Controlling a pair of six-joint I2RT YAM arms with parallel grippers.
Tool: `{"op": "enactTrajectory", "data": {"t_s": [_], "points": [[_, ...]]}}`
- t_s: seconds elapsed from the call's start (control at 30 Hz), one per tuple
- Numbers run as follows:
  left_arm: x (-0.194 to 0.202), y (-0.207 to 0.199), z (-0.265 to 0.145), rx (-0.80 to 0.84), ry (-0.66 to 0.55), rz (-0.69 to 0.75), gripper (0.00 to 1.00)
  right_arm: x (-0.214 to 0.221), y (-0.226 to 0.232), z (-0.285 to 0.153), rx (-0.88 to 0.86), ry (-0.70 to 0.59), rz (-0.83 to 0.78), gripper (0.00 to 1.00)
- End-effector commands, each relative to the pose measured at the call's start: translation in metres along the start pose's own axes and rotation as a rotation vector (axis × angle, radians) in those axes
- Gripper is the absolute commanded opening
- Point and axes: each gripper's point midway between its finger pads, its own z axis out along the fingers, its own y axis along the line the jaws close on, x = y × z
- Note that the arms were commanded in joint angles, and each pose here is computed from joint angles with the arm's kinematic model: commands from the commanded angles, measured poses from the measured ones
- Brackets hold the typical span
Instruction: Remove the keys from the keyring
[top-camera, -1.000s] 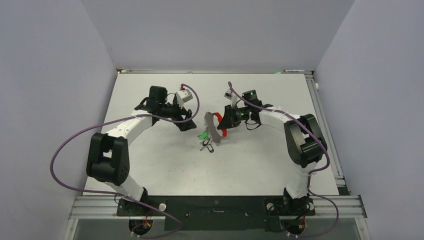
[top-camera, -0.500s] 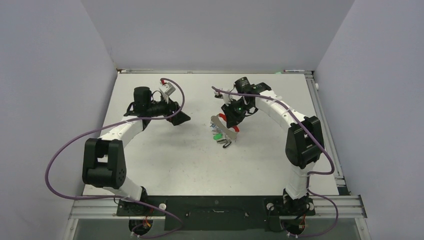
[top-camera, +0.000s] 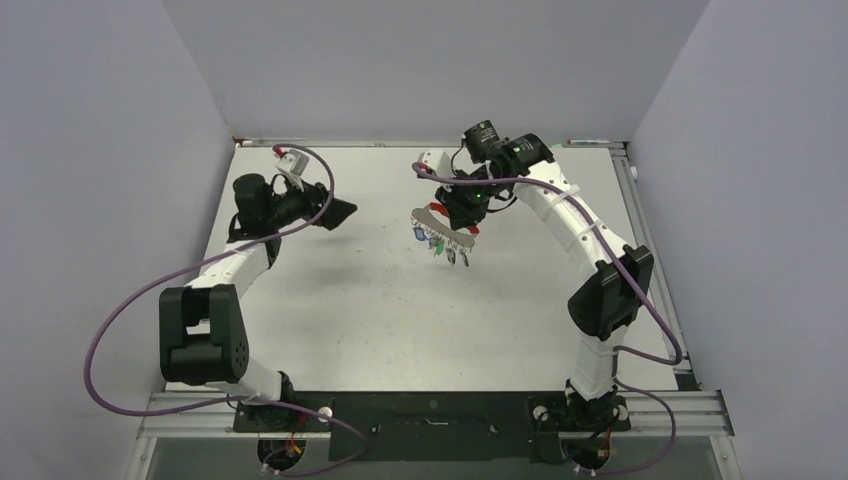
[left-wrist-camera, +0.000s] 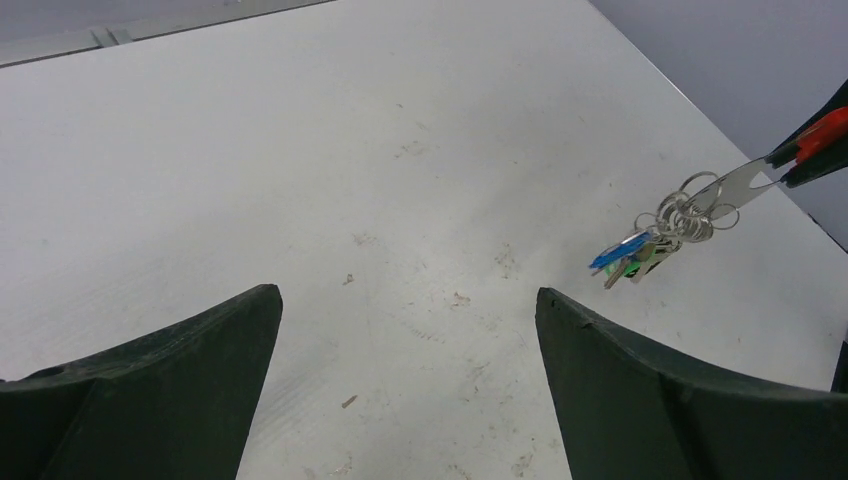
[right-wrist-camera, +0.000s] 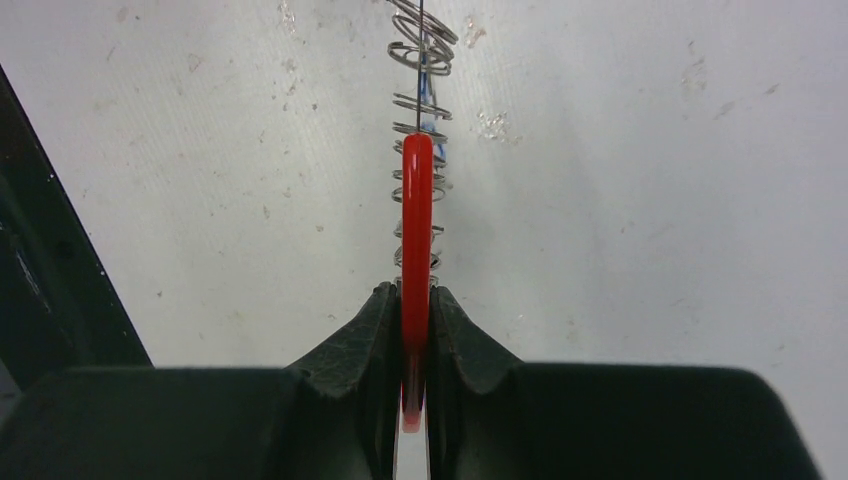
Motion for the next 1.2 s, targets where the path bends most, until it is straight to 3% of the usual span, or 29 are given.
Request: {"op": "enactTrajectory", "data": {"t_s": [0.0, 0.5, 0.67, 0.97, 1.1, 1.17], "points": [[-0.02, -0.018, -0.003, 0.08, -0.078, 0.049, 0.96, -0.03, 0.002, -0.024, 0.039, -0.061, -0.074, 0.05], [0.054, -0.119, 0.019, 0.388, -0.142, 0.287, 0.98, -0.061, 0.03, -0.019, 0.003, -0.127, -0.144, 0.05], [0.055, -0.129, 0.021, 0.447, -0.193, 0.295, 0.76, -0.062, 0.04, -0.019, -0.008, -0.128, -0.161, 0.05], [0.055, -0.126, 0.024, 0.436, -0.232, 0.286, 0.46, -0.066, 0.048, -0.023, -0.011, -0.147, -0.172, 0.05], [0.055, -0.127, 0.025, 0.45, -0.227, 0.277, 0.2, -0.069, 0.049, -0.026, -0.011, -0.16, -0.171, 0.05], [0.056, -0.128, 0.024, 0.455, -0.223, 0.276, 0.15, -0.069, 0.049, -0.027, -0.008, -0.165, -0.168, 0.05]]}}
